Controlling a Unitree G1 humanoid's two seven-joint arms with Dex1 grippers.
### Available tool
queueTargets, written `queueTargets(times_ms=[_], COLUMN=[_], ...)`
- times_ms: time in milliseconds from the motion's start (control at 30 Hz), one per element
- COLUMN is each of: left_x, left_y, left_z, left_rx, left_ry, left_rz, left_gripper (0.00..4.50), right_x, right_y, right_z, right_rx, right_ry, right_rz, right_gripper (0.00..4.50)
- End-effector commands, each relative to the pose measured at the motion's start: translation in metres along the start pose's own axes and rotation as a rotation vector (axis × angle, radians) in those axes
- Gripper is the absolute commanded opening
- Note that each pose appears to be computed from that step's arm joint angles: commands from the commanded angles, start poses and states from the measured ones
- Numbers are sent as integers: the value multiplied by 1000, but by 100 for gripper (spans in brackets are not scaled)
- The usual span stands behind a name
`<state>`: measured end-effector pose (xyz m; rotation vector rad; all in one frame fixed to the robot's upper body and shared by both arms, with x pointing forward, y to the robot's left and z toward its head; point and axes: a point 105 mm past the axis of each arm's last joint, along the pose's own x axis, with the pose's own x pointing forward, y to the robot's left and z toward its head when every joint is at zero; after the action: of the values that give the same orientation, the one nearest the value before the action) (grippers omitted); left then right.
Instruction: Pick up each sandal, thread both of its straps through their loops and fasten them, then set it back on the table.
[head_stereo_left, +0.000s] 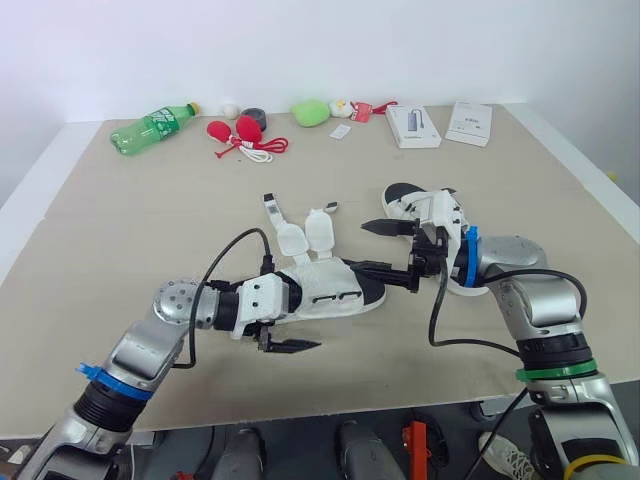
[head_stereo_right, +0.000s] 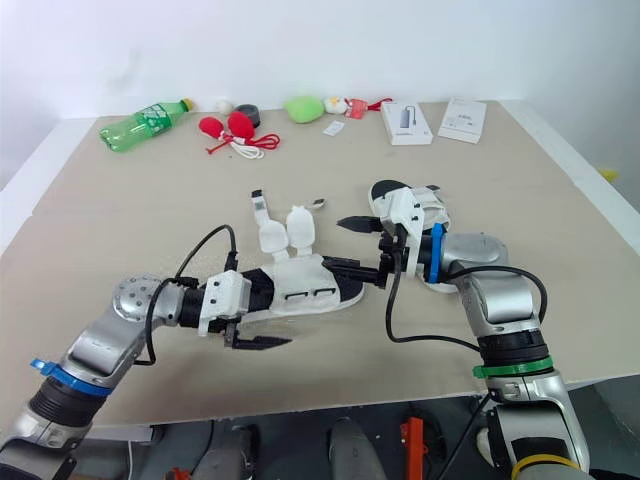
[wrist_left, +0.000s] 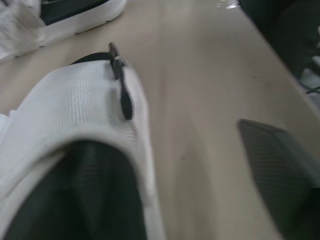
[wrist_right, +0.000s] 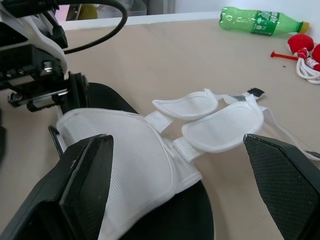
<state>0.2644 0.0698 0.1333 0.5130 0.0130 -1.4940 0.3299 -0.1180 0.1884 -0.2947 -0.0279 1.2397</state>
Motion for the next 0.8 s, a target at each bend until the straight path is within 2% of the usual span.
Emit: queueTargets(times_ms=[33,167,333,433,500,567,667,767,800], left_x=[-17,-34,-55,-77,-84,-85,-76,-69,-69], left_y=[7,25,41,68,81,89,92,89,89], left_z=[21,12,6,2,0,1,7,1,-2], left_rx=[0,37,85,-22,-70,-149,-295,-519,-593], left_ry=[-26,43,64,41,27,-10,-102,-135,-142], left_rz=[-10,61,140,289,357,397,420,402,400], left_gripper=[427,427,427,427,434,434,434,434,434], right_x=[2,1,-1,-6,-10,-13,-18,-17,-16], right_y=[1,0,-2,-5,-9,-13,-14,-3,1], right_z=[9,7,5,0,-4,-9,-24,-31,-33], right_rx=[-46,-48,-51,-42,-42,-61,-120,-99,-96], right_ry=[-13,-7,2,14,30,51,132,145,151], right_rz=[20,23,18,-1,-25,-42,-56,-16,1], right_gripper=[450,450,450,450,396,319,161,5,5])
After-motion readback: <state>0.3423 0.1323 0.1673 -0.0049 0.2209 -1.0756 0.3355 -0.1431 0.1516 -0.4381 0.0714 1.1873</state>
